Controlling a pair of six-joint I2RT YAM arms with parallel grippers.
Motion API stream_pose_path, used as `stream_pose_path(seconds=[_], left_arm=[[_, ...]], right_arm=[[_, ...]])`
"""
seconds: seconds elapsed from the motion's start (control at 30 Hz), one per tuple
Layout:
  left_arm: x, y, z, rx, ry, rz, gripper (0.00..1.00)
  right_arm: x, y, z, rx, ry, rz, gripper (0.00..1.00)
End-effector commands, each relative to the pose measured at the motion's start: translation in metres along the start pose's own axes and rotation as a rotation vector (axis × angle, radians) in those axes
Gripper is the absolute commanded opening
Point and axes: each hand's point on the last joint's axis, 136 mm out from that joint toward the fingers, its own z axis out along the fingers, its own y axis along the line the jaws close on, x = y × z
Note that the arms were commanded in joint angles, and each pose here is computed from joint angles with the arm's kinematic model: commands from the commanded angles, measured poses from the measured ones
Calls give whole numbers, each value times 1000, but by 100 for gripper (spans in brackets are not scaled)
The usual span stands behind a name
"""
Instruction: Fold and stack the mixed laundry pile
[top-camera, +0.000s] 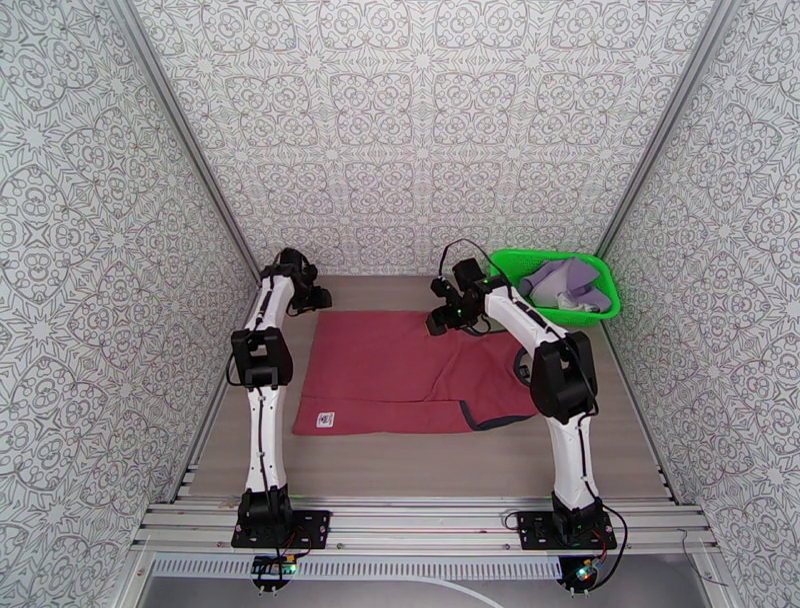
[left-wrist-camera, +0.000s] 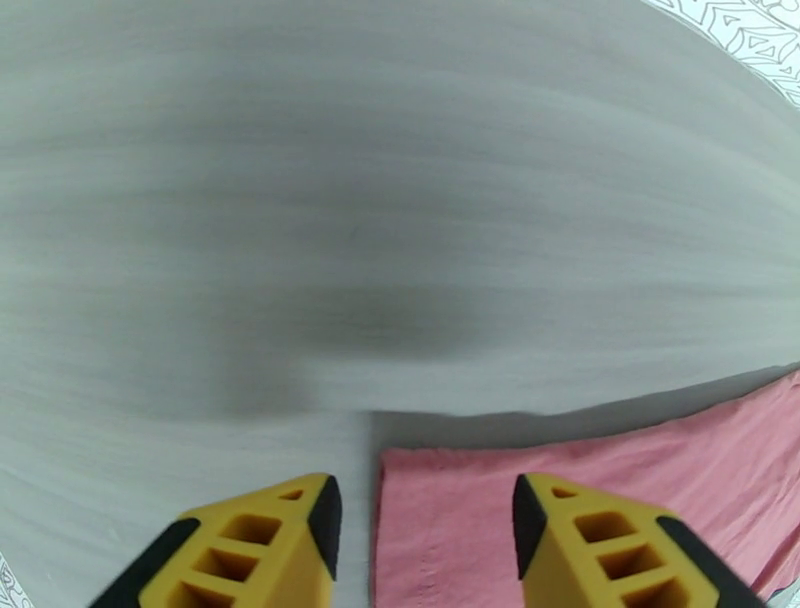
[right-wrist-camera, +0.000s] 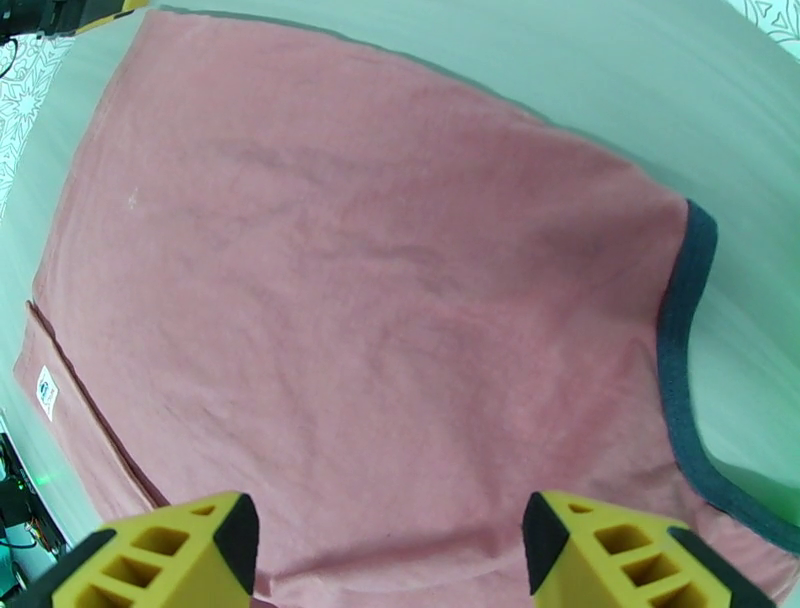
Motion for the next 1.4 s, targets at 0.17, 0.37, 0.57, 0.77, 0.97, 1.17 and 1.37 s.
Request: stream_pose_path(seconds=[0.17,0.37,0.57,0.77,0.97,1.17,1.37], left_arm=[[32,7,31,-35,115,-8,52],[36,1,34,-90,136,29,49],[45,-6,35,-164,164,86,43],[52,-16,37,-206,187,120,36],[54,-24,38,-203,191,128,5],[59,-27,36,-189,194,122,0],[62,-24,34,-196,197,125,0]], right_arm=[[-3,2,0,-32,2,18,75],[-5,1,-3,-25,2,24,75],[-13,-6,-2,19,-3,41,75],[-31,-39,2,101,-37,118,75],[-51,-79,16,114,-75,191,71],[-60,-103,46,115,-72,215,68],[-60,-116,71,101,-87,267,63]])
